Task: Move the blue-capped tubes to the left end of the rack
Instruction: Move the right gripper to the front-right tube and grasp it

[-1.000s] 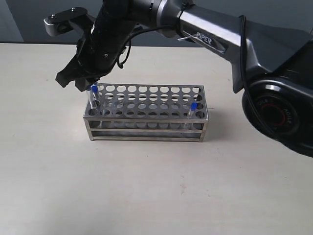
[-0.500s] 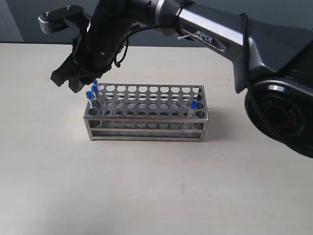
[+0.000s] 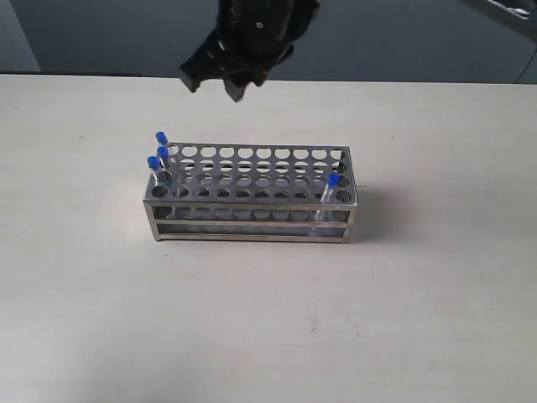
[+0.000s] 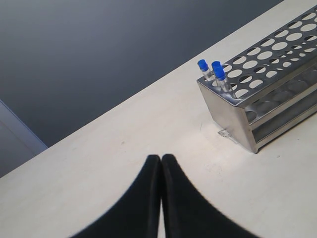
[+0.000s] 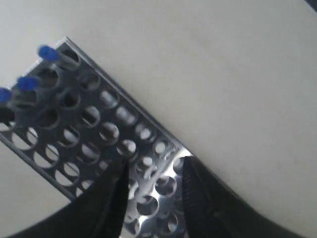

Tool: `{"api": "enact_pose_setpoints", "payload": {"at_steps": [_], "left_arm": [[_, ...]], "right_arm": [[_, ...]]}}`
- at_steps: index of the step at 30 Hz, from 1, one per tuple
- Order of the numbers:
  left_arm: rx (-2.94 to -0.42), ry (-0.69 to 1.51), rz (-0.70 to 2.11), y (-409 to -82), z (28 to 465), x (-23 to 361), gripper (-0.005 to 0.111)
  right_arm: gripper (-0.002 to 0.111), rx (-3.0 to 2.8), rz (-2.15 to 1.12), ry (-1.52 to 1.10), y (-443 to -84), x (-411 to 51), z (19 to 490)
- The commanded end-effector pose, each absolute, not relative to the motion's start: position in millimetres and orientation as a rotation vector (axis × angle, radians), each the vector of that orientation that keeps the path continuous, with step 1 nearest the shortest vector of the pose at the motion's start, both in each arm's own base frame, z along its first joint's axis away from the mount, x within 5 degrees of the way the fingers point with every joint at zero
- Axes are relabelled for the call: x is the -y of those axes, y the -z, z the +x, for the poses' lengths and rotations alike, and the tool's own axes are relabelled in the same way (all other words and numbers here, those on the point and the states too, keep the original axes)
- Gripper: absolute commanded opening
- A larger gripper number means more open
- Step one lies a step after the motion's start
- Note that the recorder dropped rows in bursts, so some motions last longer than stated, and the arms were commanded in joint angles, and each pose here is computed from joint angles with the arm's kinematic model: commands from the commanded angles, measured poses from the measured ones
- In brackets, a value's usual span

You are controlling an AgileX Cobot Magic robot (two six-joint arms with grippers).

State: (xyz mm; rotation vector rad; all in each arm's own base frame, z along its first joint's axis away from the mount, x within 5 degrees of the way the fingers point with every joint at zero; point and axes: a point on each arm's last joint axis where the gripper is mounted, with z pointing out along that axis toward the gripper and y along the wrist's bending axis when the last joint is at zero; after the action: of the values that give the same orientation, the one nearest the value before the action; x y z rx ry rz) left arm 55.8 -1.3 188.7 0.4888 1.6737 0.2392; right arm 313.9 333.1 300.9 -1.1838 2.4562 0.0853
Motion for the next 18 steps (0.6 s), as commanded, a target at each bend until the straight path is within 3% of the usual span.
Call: {"api": "enact_pose_setpoints", "payload": {"at_steps": [1, 9, 18], "left_arm": [[-1.667, -0.228, 0.486, -191, 56, 2, 0.001], [-1.667, -0.228, 0.486, -191, 56, 2, 0.001], [-1.666, -0.23, 0.488, -191, 56, 2, 0.001]], "right_arm": [[0.036, -2.6, -1.15, -0.022, -282, -299, 309], [0.036, -2.771, -1.129, 0.081, -244, -269, 299], [0.036, -2.818, -1.085, 0.125, -231, -258, 310]]}}
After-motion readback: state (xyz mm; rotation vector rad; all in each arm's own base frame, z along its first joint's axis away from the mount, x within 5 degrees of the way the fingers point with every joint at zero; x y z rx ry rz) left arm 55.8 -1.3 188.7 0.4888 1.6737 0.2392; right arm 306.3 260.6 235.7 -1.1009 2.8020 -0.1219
